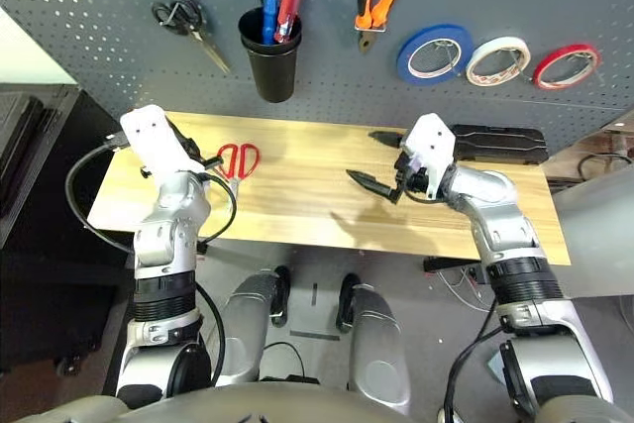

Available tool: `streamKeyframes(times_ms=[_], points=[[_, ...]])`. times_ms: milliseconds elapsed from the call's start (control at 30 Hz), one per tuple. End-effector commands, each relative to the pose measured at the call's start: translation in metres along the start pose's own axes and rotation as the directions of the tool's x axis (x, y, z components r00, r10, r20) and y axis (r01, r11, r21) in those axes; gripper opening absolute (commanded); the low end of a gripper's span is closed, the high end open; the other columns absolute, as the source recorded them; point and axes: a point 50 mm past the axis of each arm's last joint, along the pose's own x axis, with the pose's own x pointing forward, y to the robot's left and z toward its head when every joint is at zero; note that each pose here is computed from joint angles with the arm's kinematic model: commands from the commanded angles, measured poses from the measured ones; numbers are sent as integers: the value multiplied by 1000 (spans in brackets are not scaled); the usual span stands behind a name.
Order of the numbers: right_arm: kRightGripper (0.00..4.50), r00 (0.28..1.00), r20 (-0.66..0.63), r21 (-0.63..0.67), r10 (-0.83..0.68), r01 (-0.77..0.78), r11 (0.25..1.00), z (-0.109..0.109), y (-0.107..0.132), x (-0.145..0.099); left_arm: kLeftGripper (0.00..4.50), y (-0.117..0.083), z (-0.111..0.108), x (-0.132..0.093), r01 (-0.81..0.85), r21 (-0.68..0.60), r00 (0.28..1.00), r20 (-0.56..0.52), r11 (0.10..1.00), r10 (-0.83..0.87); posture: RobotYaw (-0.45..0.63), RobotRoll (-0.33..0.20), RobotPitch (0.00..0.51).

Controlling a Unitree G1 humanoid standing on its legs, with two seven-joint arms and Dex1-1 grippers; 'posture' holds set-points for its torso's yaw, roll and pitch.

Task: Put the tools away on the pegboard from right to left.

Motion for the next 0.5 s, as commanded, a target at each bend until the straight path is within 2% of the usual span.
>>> streamKeyframes(times_ms=[33,200,500], points=[[4500,996,75,-7,-48,49,999,10,-6,-11,573,3,17,-5,15,-54,998,60,998,-12,275,0,233],[4500,976,212,-4,-45,47,999,25,-8,-16,573,-1,62,-10,79,-103,972,228,992,-54,276,0,228],[4500,948,308,47,-81,69,996,45,-11,-22,573,-14,115,-15,168,-128,915,389,977,-107,262,0,219]])
